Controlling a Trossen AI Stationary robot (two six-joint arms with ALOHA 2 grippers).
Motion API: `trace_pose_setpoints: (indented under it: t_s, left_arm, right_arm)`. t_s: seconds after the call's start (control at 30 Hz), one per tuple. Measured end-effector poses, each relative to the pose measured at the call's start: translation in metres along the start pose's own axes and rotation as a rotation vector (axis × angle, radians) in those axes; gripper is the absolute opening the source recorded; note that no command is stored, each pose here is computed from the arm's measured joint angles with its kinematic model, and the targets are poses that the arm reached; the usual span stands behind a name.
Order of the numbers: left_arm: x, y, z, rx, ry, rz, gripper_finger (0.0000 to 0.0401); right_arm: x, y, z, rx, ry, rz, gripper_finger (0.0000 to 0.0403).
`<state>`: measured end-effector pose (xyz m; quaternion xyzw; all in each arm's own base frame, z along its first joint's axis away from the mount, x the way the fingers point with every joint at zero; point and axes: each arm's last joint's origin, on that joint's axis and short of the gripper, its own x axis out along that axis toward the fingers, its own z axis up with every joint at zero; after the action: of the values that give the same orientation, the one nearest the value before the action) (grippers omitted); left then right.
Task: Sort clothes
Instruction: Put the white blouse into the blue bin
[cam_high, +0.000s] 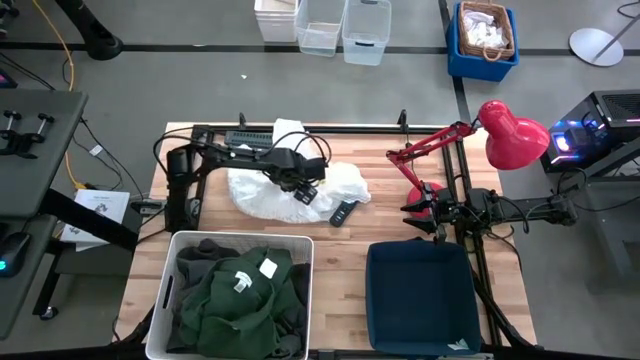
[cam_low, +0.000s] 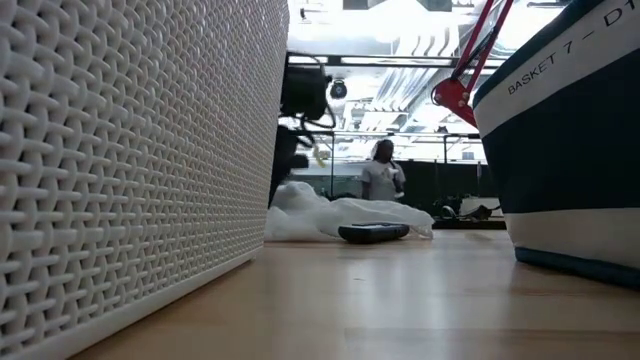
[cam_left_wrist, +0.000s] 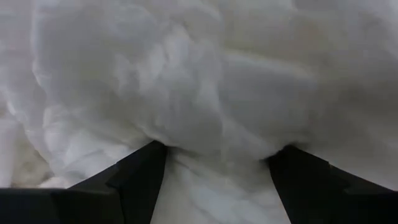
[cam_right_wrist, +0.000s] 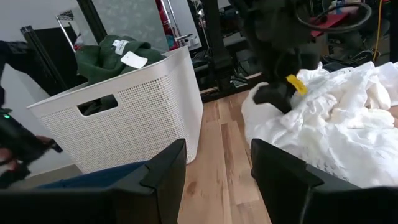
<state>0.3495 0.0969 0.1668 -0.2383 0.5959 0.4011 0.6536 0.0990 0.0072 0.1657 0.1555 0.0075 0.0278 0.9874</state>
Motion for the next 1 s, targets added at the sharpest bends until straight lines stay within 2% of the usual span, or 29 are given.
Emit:
trace_pose_setpoints:
  t_s: [0.1,0.23,0.3,0.37,0.5,0.57,0.73,0.83,1.0]
  left_arm:
    - [0.016,0.008,-0.004,-0.040,-0.024,0.050,0.0267]
    - [0.035,0.013,-0.014,-0.046,-0.017,0.022,0.0262]
    - [0.040,0.014,-0.017,-0.029,-0.012,0.003,0.0243]
    - [0.044,0.013,-0.020,-0.025,-0.014,-0.022,0.0199]
    - [0.043,0.007,-0.022,-0.008,-0.034,-0.043,0.0045]
    - [0.039,0.004,-0.021,-0.006,-0.047,-0.055,0.0024]
    - [-0.004,-0.008,-0.015,0.066,-0.166,-0.135,0.0018]
    - [-0.062,-0.004,-0.014,0.082,-0.336,-0.237,0.0016]
    - [-0.141,0.018,-0.029,0.037,-0.581,-0.283,0.0016]
  right_arm:
    - [0.000,0.000,0.000,0.000,0.000,0.000,0.0179]
    - [0.000,0.000,0.000,0.000,0.000,0.000,0.0179]
    - [0.000,0.000,0.000,0.000,-0.001,0.000,0.0179]
    - [0.000,0.000,0.000,0.000,0.000,0.000,0.0179]
    - [0.000,0.000,0.000,0.000,0.000,0.000,0.0179]
    - [0.000,0.000,0.000,0.000,-0.001,0.000,0.0179]
    - [0.000,0.000,0.000,0.000,0.000,0.000,0.0179]
    - [0.000,0.000,0.000,0.000,-0.001,0.000,0.0179]
    - [0.000,0.000,0.000,0.000,-0.001,0.000,0.0179]
